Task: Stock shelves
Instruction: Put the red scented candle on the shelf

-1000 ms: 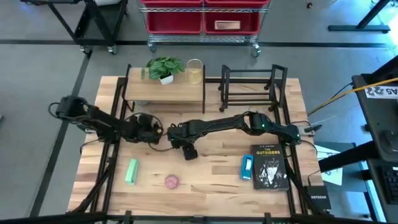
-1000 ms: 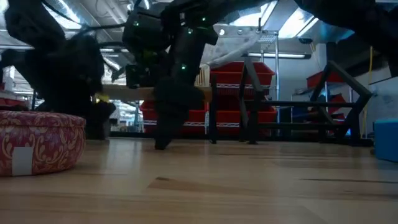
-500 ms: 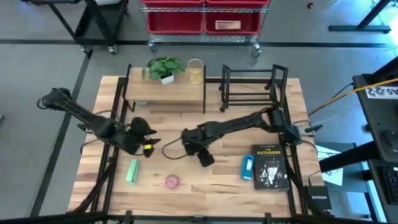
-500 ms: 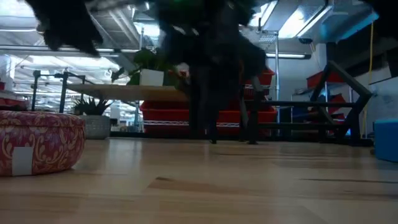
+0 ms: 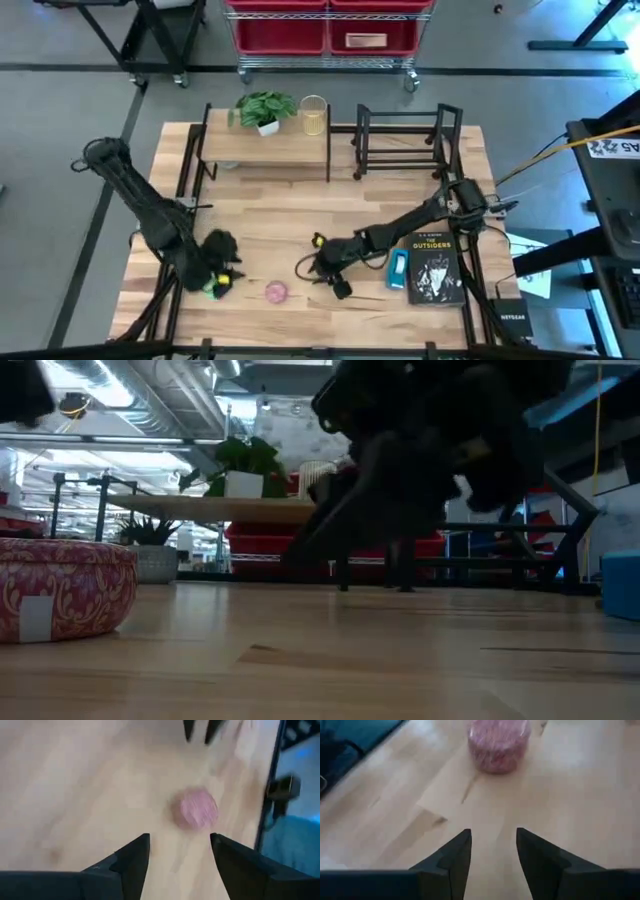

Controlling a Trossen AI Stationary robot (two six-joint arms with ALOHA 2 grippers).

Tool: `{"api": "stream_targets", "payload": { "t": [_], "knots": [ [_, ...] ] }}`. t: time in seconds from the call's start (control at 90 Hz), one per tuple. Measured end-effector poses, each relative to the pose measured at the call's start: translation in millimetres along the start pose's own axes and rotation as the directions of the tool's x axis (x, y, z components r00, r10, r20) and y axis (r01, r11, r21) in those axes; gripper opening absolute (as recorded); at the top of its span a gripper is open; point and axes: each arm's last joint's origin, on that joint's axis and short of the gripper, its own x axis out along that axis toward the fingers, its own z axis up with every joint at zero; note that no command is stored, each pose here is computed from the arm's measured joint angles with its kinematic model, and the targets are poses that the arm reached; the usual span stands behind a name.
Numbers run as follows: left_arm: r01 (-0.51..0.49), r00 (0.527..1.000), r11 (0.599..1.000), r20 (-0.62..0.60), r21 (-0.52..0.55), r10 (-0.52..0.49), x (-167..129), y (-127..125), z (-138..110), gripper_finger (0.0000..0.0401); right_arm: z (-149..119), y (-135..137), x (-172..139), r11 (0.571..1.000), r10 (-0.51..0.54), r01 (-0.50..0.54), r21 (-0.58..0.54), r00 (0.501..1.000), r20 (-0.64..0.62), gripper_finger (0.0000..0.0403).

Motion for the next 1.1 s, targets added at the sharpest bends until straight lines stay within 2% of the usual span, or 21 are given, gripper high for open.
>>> {"api": "stream_targets", "payload": {
  "t": [0.111,0.244,0.411,0.544,0.7,0.9,1.1],
  "knots": [
    [0.035,0.998,0.999,-0.057,-0.022,-0.036,31.9,-18.4,-15.7,0.0199,12.7,0.3,6.0,1.000,0.000,0.000,-0.011,0.999,0.043,0.0155],
    [0.049,0.996,0.997,-0.066,-0.056,-0.053,61.2,-37.9,-29.2,0.0199,13.4,3.4,18.1,0.999,0.028,-0.027,-0.019,0.999,0.028,0.0210],
    [-0.032,0.998,0.994,-0.051,-0.101,0.027,87.9,-46.7,-47.2,0.0199,22.8,1.2,35.8,1.000,0.011,-0.009,-0.026,0.998,0.063,0.0298],
    [-0.107,0.993,0.984,0.037,-0.143,0.114,105.4,-41.7,-57.7,0.0199,21.2,-2.9,54.5,1.000,-0.017,0.018,-0.020,0.999,0.042,0.0339],
    [-0.146,0.978,0.976,0.127,-0.159,0.167,116.4,-37.1,-60.8,0.0199,37.1,-6.0,62.0,0.999,-0.022,0.024,-0.026,0.995,0.102,0.0352],
    [-0.176,0.952,0.974,0.227,-0.143,0.205,120.5,-33.3,-53.7,0.0199,42.0,-8.5,62.1,0.999,-0.027,0.031,-0.032,0.991,0.130,0.0353],
    [-0.215,0.936,0.970,0.258,-0.114,0.238,126.1,-28.5,-40.5,0.0199,39.9,-9.9,64.9,0.997,-0.059,0.065,-0.034,0.989,0.137,0.0343]
  ]
}}
